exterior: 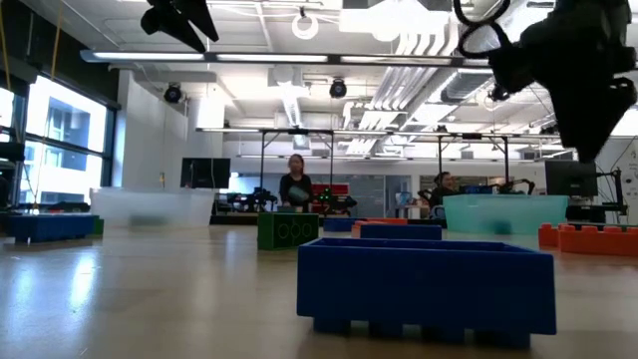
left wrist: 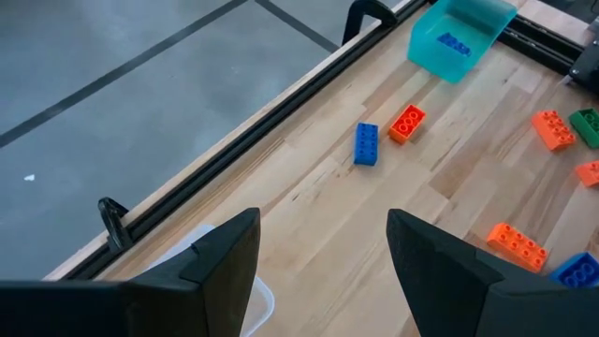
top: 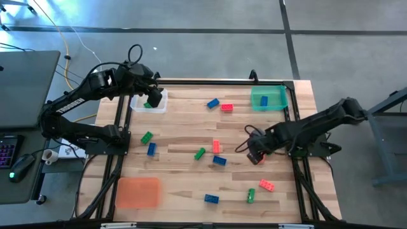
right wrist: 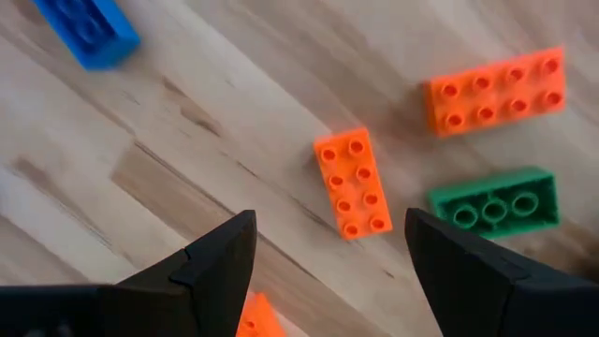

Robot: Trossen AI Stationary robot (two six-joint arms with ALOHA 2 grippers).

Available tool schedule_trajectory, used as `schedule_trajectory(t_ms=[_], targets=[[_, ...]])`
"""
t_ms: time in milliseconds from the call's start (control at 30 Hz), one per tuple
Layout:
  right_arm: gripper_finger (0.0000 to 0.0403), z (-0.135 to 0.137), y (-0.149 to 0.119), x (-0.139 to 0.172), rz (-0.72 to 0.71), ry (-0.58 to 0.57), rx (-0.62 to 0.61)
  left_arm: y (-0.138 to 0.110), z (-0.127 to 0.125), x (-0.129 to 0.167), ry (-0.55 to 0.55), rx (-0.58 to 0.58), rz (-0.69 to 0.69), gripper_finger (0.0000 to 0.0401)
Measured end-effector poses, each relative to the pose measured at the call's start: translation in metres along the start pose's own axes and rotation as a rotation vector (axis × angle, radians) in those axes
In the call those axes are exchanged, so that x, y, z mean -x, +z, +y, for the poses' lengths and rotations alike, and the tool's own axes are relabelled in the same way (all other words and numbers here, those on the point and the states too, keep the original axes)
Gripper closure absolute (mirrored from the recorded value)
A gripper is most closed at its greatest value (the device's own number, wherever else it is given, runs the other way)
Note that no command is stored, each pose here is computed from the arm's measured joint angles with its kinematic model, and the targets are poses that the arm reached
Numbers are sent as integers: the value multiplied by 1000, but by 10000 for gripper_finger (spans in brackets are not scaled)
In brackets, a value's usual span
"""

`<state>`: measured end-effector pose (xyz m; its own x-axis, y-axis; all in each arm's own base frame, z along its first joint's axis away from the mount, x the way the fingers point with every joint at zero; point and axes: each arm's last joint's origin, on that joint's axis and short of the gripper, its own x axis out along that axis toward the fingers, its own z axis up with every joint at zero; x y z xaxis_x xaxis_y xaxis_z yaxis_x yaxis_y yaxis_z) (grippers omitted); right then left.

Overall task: Sort & place blocks by color
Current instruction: Put the orange game piece into the orange bin

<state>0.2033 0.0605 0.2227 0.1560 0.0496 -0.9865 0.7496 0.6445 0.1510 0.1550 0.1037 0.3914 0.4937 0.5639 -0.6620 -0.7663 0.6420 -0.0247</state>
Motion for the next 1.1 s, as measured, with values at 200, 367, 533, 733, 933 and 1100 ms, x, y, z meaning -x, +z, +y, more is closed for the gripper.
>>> schedule_trajectory(t_ms=[200, 367, 533, 733, 933, 1100], targets=[[142, 10, 0, -23, 101, -55, 5, 0, 0, 0, 0, 0, 0, 178], [142, 16, 2, -39, 136, -105, -11, 0, 0, 0, 0, 0, 0, 178], [142, 17, 3, -52, 159, -165, -24, 0, 0, 0, 0, 0, -1, 178], [142, 17, 3, -63, 181, -219, -26, 0, 0, 0, -1, 0, 0, 178], [142, 17, 3, -70, 186, -265, -27, 0, 0, 0, 0, 0, 0, 178], [142, 17, 4, -78, 193, -305, -27, 0, 0, 0, 0, 0, 0, 178]])
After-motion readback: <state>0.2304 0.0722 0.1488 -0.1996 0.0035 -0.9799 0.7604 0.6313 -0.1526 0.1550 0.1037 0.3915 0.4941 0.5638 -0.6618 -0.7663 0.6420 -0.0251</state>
